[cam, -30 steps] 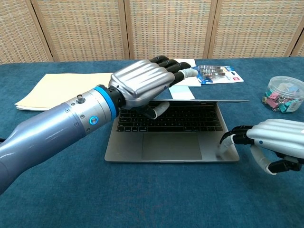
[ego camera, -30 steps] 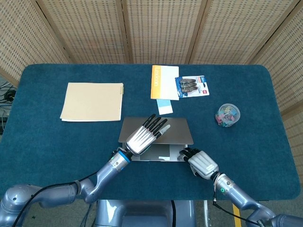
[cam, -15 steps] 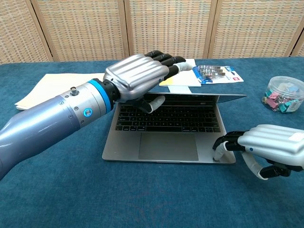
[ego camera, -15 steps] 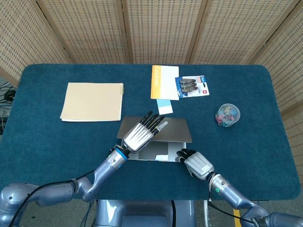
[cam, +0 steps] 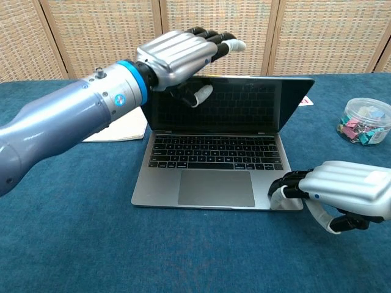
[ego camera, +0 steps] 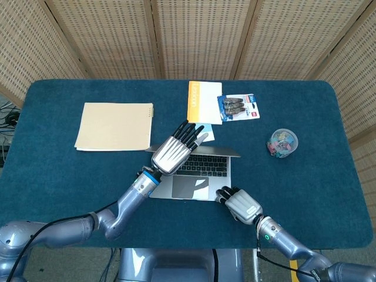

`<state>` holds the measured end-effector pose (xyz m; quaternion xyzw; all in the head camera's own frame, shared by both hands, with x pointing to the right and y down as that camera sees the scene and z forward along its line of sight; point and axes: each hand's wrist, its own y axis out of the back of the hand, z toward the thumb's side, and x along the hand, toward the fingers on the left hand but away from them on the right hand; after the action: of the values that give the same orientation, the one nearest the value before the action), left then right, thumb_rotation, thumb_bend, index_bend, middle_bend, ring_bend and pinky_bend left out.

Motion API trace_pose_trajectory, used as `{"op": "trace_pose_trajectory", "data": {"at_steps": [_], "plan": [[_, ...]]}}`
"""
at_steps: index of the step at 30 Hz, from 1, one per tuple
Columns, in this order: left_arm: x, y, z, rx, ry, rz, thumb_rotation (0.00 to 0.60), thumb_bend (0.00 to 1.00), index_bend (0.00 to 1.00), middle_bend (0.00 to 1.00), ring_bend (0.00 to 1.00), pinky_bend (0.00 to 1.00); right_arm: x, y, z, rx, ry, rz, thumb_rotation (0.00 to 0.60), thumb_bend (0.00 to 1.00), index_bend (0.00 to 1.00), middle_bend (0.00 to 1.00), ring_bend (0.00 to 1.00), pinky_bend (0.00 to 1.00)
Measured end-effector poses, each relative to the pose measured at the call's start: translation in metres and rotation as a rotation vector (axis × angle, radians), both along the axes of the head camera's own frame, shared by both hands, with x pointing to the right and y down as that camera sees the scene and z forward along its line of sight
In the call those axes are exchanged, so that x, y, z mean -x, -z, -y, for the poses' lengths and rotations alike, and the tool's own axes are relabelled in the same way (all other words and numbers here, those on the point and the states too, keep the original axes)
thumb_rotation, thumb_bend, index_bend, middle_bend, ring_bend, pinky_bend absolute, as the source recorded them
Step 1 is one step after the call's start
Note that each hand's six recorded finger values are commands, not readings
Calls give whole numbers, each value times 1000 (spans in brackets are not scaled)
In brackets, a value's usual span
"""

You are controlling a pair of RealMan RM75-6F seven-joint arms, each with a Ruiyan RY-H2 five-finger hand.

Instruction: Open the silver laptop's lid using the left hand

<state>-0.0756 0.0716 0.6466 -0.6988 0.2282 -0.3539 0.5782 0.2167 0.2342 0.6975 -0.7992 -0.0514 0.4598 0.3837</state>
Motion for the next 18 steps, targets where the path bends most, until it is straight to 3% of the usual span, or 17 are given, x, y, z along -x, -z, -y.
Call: {"op": "trace_pose_trajectory", "data": {"at_steps": [9,18], "plan": [[-9,-2,39,13,69,30,600,552,0,0,0,0,12,7,0,0,53,16,600,1000,247,191,130,242],[-2,-9,62,3,90,74,600,551,0,0,0,0,12,3,3,10,49,19,600,1000,247,196,129,242]]}}
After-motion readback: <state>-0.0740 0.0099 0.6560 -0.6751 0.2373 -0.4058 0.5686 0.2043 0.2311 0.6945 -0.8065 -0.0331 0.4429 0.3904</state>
